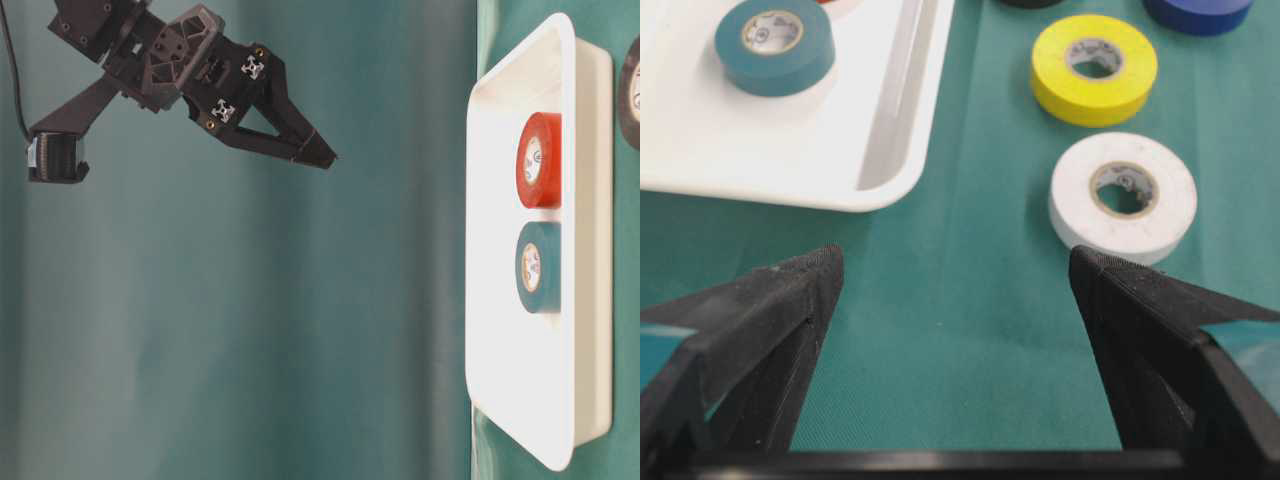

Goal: Pick up the tape from a random location and place it into the white case.

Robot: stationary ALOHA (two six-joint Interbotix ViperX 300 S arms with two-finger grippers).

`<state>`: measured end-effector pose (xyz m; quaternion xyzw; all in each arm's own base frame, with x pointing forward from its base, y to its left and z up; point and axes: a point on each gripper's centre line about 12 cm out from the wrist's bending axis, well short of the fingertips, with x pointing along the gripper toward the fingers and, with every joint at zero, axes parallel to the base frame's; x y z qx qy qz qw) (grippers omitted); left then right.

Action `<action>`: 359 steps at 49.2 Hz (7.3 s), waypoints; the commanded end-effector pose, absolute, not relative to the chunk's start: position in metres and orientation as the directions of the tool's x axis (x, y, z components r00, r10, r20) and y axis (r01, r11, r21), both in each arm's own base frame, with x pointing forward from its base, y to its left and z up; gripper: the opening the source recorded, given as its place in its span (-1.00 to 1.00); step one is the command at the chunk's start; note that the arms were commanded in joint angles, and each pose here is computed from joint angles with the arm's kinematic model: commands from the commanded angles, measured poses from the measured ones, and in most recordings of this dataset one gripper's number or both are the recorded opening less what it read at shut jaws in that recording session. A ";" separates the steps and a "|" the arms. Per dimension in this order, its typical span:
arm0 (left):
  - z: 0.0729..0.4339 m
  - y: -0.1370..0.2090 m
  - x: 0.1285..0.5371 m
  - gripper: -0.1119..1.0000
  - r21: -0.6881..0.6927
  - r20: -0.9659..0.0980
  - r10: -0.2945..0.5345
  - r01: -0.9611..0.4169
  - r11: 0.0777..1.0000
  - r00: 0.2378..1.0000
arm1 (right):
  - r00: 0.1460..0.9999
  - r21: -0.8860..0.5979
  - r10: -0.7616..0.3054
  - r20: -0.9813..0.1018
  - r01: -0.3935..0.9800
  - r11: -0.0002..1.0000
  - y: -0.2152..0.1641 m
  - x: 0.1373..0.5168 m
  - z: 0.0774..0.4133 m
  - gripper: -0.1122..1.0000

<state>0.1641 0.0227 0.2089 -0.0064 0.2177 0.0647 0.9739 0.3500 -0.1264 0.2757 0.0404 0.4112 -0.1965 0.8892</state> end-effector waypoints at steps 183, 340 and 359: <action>0.210 0.023 0.166 0.98 0.014 -0.429 0.125 -0.132 0.991 0.895 | 0.913 0.108 0.010 -0.407 0.037 0.993 0.002 0.217 0.213 0.67; 0.225 -0.046 0.402 0.98 -0.039 -0.616 -0.092 0.086 0.996 0.782 | 0.916 0.100 0.009 -0.401 0.034 0.994 0.002 0.220 0.217 0.67; 0.222 -0.049 0.423 0.98 -0.029 -0.837 -0.068 0.082 0.996 0.542 | 0.916 0.100 0.009 -0.401 0.034 0.994 0.002 0.220 0.217 0.67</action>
